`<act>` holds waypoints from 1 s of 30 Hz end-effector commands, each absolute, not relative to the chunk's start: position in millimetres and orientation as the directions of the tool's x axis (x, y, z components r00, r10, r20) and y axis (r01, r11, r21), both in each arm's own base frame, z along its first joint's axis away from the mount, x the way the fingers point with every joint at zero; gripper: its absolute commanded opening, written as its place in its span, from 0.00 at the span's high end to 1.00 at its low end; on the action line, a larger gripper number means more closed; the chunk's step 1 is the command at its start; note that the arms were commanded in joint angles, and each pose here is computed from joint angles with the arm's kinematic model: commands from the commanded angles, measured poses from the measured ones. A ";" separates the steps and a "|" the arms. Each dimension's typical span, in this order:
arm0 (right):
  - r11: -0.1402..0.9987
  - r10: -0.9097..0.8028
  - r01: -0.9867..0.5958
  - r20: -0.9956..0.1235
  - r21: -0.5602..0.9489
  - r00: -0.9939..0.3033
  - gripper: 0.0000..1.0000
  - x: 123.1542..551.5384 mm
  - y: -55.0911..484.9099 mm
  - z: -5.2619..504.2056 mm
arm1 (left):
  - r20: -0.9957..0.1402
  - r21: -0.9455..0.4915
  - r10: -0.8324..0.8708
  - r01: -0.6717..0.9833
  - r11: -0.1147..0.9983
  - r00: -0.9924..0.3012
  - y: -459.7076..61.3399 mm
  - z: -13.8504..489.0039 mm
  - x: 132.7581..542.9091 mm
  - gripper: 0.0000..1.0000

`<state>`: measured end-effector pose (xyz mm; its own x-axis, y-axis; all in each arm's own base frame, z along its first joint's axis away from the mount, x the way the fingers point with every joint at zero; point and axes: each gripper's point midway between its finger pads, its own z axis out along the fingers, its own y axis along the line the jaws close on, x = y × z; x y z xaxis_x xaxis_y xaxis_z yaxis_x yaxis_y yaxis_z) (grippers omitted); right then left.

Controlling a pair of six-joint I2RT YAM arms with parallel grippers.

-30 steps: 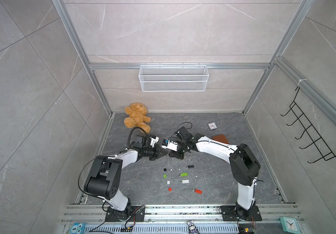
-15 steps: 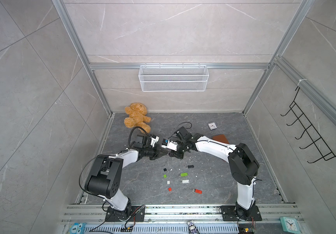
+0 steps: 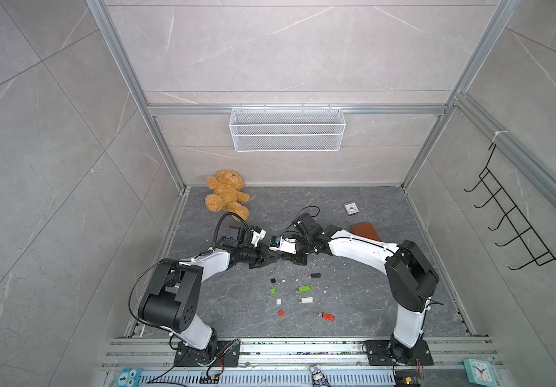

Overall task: Close the usb drive cover
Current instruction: Close the cover of the USB drive, then place the USB drive at the center of the board.

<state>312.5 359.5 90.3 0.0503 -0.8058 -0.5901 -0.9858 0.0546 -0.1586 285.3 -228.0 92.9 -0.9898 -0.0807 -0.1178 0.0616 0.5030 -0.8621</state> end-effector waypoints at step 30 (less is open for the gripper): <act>-0.088 -0.941 -0.983 -0.311 -0.162 0.135 0.72 351.5 334.8 27.1 | -0.201 -0.779 -0.302 -0.035 0.626 -0.932 -159.2 108.1 286.0 0.52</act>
<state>348.9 332.0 28.6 0.1612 -0.9371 -0.3097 -0.9784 -0.1105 -0.1749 286.0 -161.5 99.2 -0.9379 -0.3001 -0.1742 -0.0532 0.6205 -0.7824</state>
